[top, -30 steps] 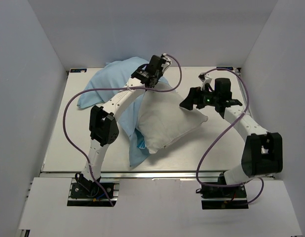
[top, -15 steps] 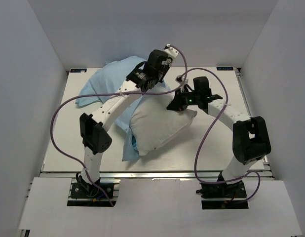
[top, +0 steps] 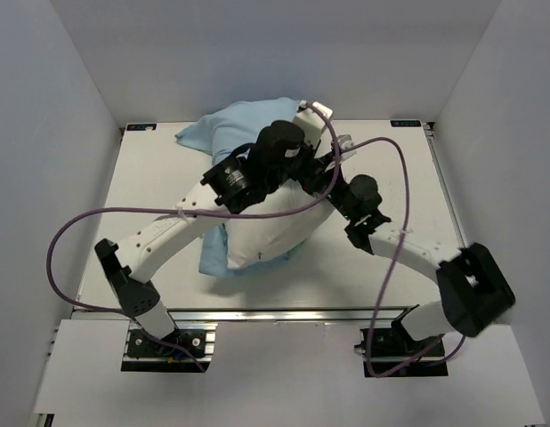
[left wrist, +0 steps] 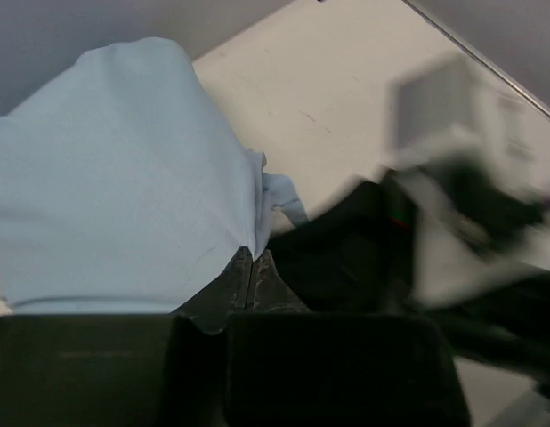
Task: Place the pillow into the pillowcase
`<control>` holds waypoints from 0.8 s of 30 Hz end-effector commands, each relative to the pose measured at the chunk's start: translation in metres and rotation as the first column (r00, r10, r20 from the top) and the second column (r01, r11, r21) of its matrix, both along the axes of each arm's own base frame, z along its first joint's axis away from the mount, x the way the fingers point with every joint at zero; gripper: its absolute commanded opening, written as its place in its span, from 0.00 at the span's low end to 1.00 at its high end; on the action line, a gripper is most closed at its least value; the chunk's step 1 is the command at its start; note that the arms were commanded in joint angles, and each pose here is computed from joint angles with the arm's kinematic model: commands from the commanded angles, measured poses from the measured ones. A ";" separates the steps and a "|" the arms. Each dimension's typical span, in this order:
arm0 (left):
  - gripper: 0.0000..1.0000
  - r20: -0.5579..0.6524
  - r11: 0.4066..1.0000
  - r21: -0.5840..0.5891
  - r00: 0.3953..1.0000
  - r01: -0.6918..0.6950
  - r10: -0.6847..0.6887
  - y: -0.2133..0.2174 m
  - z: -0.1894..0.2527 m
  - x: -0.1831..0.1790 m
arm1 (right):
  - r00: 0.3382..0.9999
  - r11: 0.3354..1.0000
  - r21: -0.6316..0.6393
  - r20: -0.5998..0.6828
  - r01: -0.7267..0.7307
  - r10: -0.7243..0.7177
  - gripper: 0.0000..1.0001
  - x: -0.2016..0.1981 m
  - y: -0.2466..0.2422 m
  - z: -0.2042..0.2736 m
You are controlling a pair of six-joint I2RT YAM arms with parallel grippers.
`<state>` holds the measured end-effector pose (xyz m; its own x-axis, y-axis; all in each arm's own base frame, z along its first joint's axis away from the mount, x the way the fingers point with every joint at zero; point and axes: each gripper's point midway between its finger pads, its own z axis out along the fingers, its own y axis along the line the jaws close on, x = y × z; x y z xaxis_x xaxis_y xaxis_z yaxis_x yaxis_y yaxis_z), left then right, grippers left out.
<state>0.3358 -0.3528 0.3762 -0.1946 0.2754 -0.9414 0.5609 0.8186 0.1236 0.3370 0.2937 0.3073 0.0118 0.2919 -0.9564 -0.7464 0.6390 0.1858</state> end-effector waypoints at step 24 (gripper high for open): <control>0.47 -0.332 0.981 -0.146 0.940 -0.127 0.073 0.052 -0.101 -0.121 | 0.784 0.972 -0.236 -0.605 -0.005 -0.143 0.82 -0.028 -0.020 -0.128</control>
<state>0.2276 -0.3093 0.2654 -0.5070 0.1282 -0.8524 0.4718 0.8689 -0.1500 0.3378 0.2849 0.1828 -0.4731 0.2097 -0.8557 -0.4679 0.7632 0.4457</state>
